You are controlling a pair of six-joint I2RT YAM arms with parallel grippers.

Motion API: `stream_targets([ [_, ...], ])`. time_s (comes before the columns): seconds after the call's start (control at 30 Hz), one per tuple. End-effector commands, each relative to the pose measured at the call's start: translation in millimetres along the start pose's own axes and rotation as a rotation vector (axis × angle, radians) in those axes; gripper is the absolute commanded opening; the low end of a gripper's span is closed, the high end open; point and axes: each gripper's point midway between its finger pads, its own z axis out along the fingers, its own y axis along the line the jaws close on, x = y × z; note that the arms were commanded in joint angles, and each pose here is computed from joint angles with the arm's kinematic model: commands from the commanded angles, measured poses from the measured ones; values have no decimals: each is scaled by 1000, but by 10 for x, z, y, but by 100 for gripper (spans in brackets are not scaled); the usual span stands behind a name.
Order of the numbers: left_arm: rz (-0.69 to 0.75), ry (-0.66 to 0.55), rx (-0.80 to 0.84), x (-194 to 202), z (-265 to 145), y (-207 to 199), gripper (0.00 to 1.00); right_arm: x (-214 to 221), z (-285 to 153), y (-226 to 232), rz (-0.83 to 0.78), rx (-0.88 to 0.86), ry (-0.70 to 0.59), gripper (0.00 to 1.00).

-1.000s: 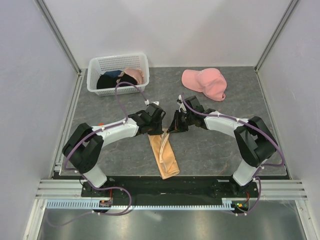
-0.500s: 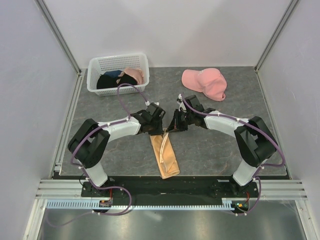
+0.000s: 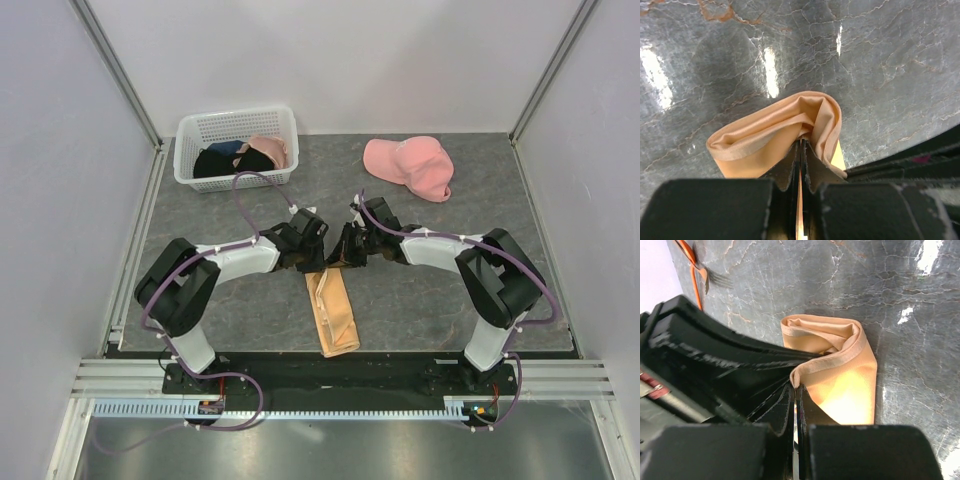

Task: Fold the napkin into a case and place the utensils inside
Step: Grasp the top corner of the smaller rectangle folded napkin from the folded napkin.

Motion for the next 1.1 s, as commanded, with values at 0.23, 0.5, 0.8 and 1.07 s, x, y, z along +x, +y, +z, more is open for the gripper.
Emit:
stream_targets([
  [0.23, -21, -38, 73, -164, -265, -205, 4, -99, -127, 144, 5, -40, -64, 0],
  [0.5, -75, 28, 228, -39, -129, -479, 4, -102, -106, 170, 14, -49, -58, 0],
  [0.8, -7, -76, 97, -162, -372, -204, 8, -49, -47, 61, 24, -34, -39, 0],
  [1.07, 123, -180, -116, -398, -598, 164, 11, 3, -32, -2, 31, -23, -29, 0],
])
